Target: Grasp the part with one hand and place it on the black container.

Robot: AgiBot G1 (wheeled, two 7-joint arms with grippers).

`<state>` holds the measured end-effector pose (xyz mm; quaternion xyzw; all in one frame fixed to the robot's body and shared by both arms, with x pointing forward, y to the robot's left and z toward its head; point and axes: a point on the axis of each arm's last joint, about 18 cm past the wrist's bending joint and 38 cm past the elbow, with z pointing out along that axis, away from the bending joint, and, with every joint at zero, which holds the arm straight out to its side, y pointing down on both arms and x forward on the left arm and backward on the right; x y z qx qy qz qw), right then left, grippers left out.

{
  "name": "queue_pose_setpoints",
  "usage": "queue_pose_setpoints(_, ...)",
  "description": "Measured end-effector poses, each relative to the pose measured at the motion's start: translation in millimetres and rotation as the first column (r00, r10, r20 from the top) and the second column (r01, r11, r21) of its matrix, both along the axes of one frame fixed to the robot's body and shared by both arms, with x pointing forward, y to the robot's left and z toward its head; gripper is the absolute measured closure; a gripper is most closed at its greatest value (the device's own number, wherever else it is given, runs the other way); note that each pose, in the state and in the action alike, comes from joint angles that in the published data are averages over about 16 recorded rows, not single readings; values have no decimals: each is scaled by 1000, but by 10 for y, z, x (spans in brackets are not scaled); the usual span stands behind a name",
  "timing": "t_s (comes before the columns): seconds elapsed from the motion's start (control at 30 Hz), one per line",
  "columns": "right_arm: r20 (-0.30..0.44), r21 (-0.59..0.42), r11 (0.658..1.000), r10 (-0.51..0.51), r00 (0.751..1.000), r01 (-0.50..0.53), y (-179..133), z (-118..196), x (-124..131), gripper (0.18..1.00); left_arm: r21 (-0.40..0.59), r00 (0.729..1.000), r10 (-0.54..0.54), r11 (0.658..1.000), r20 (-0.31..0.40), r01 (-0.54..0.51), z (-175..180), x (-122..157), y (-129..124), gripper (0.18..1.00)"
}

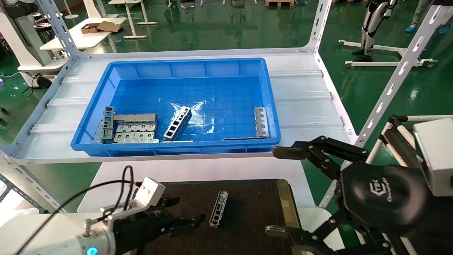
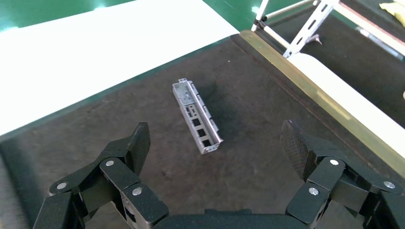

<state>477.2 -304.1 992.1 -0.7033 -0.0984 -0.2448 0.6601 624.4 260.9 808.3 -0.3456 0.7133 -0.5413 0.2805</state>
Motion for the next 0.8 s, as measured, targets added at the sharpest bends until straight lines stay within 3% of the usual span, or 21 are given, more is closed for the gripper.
queue_pose_setpoints(0.4, 0, 0, 1000, 0, 1000, 0, 0, 0, 0, 179, 48, 992, -103, 994, 66, 100, 368, -225, 334, 184)
queue_pose_setpoints(0.8, 0, 0, 1000, 0, 1000, 0, 0, 0, 0, 178, 71, 971, -190, 981, 146, 181, 694, -417, 481, 184)
